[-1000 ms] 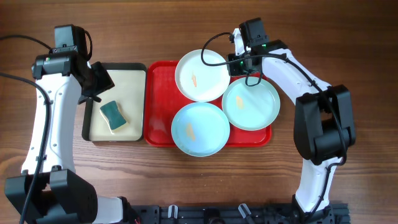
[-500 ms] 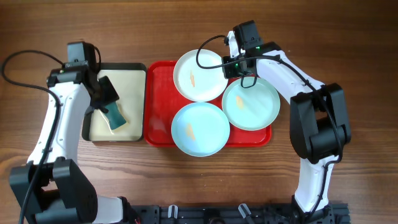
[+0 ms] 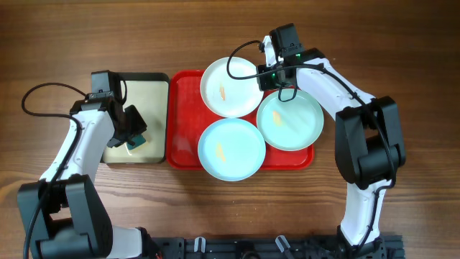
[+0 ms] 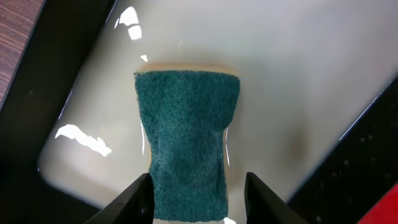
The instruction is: Clean dirty plates on tray and stack at the side
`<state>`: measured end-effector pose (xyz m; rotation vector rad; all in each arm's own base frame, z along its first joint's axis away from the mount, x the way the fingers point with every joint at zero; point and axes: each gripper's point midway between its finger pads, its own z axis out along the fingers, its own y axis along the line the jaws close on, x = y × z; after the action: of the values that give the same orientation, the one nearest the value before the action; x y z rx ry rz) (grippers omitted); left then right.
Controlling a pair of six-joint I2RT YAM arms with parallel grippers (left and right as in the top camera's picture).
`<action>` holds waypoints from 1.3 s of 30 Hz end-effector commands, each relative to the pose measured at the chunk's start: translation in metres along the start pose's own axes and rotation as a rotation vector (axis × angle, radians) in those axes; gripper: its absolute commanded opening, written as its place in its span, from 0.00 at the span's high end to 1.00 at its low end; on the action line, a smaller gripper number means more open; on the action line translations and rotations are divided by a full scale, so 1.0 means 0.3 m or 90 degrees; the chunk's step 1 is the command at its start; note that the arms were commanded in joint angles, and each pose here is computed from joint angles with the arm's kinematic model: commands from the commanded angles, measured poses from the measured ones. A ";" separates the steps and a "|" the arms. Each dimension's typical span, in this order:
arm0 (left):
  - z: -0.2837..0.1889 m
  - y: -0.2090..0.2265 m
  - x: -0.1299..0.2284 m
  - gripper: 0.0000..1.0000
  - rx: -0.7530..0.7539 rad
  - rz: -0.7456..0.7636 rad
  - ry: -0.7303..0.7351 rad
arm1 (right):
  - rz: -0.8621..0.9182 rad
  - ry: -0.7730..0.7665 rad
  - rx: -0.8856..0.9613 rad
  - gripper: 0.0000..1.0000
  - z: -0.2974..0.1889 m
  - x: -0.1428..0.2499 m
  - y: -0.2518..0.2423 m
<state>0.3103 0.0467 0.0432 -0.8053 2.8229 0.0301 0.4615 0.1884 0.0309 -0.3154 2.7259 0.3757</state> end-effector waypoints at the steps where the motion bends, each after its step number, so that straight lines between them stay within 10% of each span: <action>1: 0.030 0.005 0.021 0.56 0.004 -0.012 0.011 | 0.003 0.015 -0.006 0.93 0.031 0.021 0.003; 11: 0.098 0.024 0.022 0.66 -0.002 -0.013 -0.029 | 0.003 0.014 -0.006 0.96 0.031 0.021 0.003; 17: 0.104 0.024 0.025 0.96 0.000 -0.013 -0.031 | 0.003 0.013 -0.006 0.96 0.031 0.019 0.003; 32: 0.056 -0.111 -0.089 0.96 0.114 0.128 -0.109 | 0.002 0.012 -0.006 0.95 0.031 0.018 0.004; 39: -0.096 -0.148 -0.192 0.96 0.133 0.193 -0.206 | -0.002 0.012 -0.007 0.78 0.031 0.018 0.004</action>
<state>0.3574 0.0356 0.0417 -0.4534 2.6649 -0.0933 0.4616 0.1885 0.0310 -0.3207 2.7241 0.3753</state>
